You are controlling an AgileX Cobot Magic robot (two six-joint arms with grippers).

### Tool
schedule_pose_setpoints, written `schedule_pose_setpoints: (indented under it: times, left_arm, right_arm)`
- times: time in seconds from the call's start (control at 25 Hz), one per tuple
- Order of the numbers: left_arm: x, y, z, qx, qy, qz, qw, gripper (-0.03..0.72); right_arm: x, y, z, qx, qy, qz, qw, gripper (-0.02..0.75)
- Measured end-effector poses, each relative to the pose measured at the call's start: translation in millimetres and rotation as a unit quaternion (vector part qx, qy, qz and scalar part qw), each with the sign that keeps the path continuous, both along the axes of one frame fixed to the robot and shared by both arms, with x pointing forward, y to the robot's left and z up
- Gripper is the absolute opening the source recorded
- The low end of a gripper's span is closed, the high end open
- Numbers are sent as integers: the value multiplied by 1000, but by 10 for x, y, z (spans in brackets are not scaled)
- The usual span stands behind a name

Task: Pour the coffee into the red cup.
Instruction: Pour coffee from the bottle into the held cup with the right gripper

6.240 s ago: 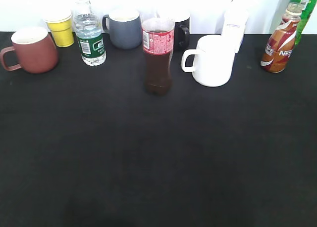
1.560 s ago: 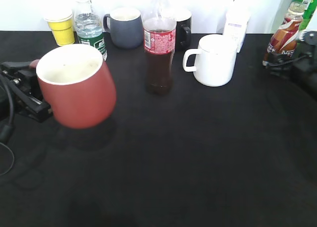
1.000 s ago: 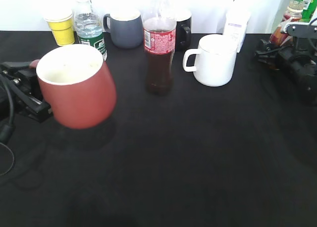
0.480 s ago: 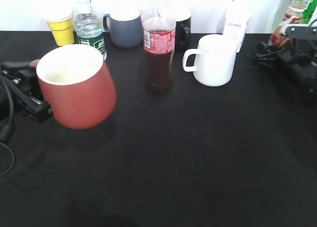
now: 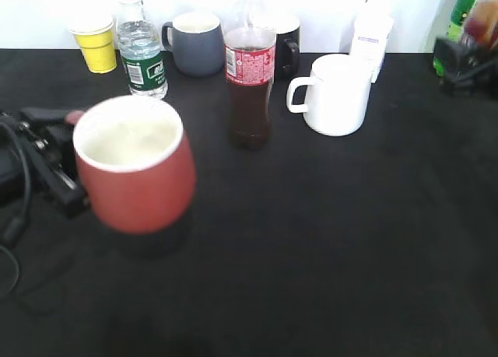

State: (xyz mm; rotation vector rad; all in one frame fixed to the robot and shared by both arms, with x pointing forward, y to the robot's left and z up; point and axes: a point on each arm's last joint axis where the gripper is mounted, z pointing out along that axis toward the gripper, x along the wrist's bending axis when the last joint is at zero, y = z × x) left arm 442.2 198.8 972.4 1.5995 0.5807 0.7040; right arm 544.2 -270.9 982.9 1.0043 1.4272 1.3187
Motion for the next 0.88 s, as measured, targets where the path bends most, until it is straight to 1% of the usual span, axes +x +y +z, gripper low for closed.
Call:
schedule_pose_setpoints:
  times: [0.08,0.12,0.24,0.32,0.4,0.44,0.56,0.68,0.76,0.88]
  left_arm:
    - [-8,-9,5,0,-4,-7,1000,81]
    - [-9,-11,8,-1,-5,-8,1000,81]
    - [-10,-12,12,-2,-7,-9,1000,81]
    - [-11,-13,14,-3,-8,-10,1000,81]
    - [-13,-16,19,-5,-10,-11,1000,81]
    - [-21,-24,16,-1,-11,-18,1000,81]
    - [-74,-111,7,3,-10,-47,999,81]
    - [-98,-227,-129,10,19,-76,997,83]
    - [-83,-255,-192,-1,26,-84,996,83]
    - [-78,-261,-205,-6,27,-85,996,84]
  right_arm:
    - [-81,81,130,-1,10,28,1000,529]
    - [-116,195,157,-4,15,48,999,529]
    - [-271,744,126,-18,36,142,989,529]
    - [-439,1123,128,-17,36,207,978,529]
    - [-603,1425,137,-18,34,262,964,529]
    - [-650,1537,151,-18,30,281,959,529]
    - [-682,1752,135,-26,28,311,950,529]
    - [-695,1952,117,-36,21,336,941,529]
    - [-688,2003,118,-66,-1,342,937,529]
    - [-688,2007,109,-129,-43,344,929,529]
